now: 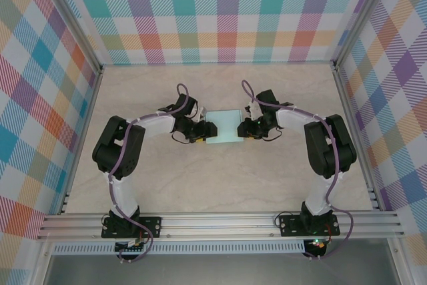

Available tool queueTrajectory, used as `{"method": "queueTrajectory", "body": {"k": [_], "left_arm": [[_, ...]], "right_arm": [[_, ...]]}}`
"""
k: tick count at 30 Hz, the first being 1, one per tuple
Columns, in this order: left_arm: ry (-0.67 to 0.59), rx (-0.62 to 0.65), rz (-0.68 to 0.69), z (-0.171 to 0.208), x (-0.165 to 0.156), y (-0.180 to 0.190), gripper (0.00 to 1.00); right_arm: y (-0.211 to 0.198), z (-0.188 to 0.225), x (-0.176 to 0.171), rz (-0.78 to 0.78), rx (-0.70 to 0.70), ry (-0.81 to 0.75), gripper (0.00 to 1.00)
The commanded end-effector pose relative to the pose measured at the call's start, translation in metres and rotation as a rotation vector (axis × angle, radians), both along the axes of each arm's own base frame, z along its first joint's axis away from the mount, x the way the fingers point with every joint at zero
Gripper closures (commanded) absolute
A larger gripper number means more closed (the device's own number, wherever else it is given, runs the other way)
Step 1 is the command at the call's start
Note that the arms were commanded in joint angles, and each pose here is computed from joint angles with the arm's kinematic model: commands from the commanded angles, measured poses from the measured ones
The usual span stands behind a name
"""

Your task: Fold the paper box

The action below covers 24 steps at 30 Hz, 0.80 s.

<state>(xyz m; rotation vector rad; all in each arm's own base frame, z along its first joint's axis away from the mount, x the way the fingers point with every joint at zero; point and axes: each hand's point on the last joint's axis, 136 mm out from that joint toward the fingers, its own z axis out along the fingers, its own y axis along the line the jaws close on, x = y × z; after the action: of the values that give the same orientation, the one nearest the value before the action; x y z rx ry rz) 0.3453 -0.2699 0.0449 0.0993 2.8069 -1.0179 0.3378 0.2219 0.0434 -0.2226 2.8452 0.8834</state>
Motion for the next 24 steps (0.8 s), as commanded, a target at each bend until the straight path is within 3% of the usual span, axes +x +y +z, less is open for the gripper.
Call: {"method": "queueTrajectory", "body": {"k": [1,18,24], "left_arm": [[-0.028,0.012,-0.042,0.005,0.002,-0.006,0.36],[-0.123,0.135,-0.063,0.037,0.010,0.012,0.26],[-0.113,0.134,-0.073,0.036,0.012,0.010,0.26]], "right_arm": [[-0.003,-0.003,0.000,0.014,-0.040,-0.014,0.63],[-0.002,0.020,0.008,0.021,-0.021,-0.097,0.55],[0.001,0.022,0.008,0.030,-0.004,-0.090,0.59]]}}
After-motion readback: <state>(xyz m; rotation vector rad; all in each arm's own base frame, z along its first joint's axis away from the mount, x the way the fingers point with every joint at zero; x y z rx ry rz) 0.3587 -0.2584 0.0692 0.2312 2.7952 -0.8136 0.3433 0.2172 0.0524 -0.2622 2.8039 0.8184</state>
